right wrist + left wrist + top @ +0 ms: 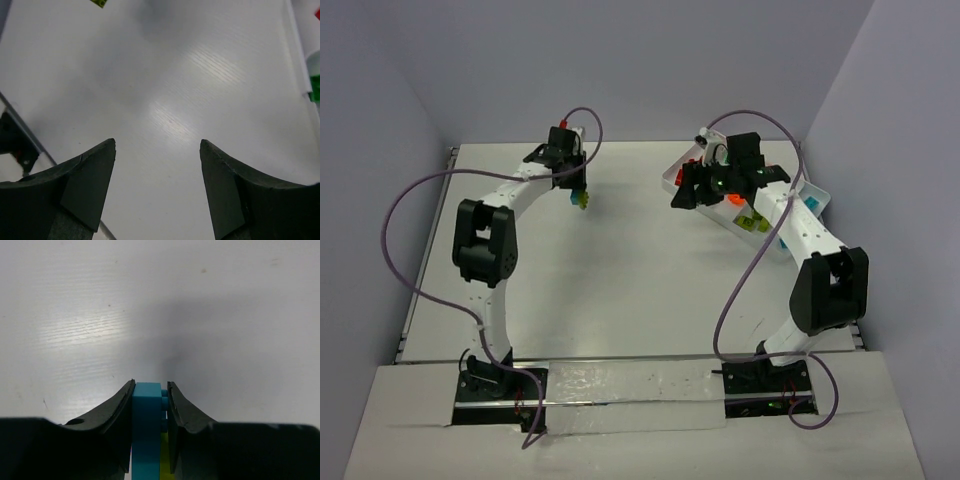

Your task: Sort the legos into containers by color

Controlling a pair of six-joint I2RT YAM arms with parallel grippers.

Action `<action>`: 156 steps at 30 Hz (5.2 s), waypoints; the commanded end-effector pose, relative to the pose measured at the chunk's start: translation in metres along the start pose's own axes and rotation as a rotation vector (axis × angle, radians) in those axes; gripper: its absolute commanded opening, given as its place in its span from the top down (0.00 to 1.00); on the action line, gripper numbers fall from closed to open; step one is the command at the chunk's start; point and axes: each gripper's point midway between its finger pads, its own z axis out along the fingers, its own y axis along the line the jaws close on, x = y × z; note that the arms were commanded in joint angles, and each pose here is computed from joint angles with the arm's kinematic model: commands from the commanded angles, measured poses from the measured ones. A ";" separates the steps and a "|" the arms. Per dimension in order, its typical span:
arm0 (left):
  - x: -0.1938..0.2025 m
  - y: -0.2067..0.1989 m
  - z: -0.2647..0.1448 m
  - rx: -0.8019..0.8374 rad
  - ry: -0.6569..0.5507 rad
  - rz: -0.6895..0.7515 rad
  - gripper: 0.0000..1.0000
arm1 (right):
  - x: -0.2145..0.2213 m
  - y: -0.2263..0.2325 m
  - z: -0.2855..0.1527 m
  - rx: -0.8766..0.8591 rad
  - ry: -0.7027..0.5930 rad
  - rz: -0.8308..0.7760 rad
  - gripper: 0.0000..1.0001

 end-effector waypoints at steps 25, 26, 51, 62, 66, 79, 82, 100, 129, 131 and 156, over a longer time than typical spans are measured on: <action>-0.083 -0.146 -0.234 0.239 -0.481 -0.109 1.00 | -0.097 0.162 0.016 -0.551 -0.183 0.152 0.12; -0.082 -0.147 -0.233 0.238 -0.480 -0.109 1.00 | -0.095 0.163 0.016 -0.557 -0.179 0.150 0.13; -0.074 -0.073 -0.199 -0.076 -0.552 -0.166 1.00 | -0.067 0.107 -0.014 -0.425 -0.196 0.228 1.00; -0.057 -0.045 -0.158 -0.115 -0.492 -0.127 1.00 | 0.005 -0.065 -0.113 0.166 -0.184 0.222 1.00; -0.058 -0.058 -0.155 -0.061 -0.463 -0.089 1.00 | 0.037 -0.138 -0.133 0.449 -0.055 0.201 1.00; -0.053 -0.078 -0.150 0.039 -0.418 0.005 1.00 | 0.019 -0.264 -0.113 0.687 0.091 0.220 1.00; -0.053 -0.081 -0.148 0.048 -0.412 -0.003 1.00 | 0.011 -0.284 -0.099 0.683 0.086 0.251 0.94; -0.054 -0.081 -0.144 0.043 -0.399 -0.016 1.00 | 0.019 -0.317 -0.044 0.583 0.113 0.382 0.68; -0.076 -0.130 -0.237 0.714 -0.267 -0.379 1.00 | -0.098 0.013 -0.044 -0.082 -0.184 0.046 0.03; -0.076 -0.129 -0.239 0.715 -0.259 -0.395 1.00 | -0.094 0.052 -0.022 -0.153 -0.147 0.014 0.02; -0.089 -0.089 -0.226 0.453 -0.323 -0.523 1.00 | -0.116 0.200 0.084 -0.275 -0.160 0.088 0.01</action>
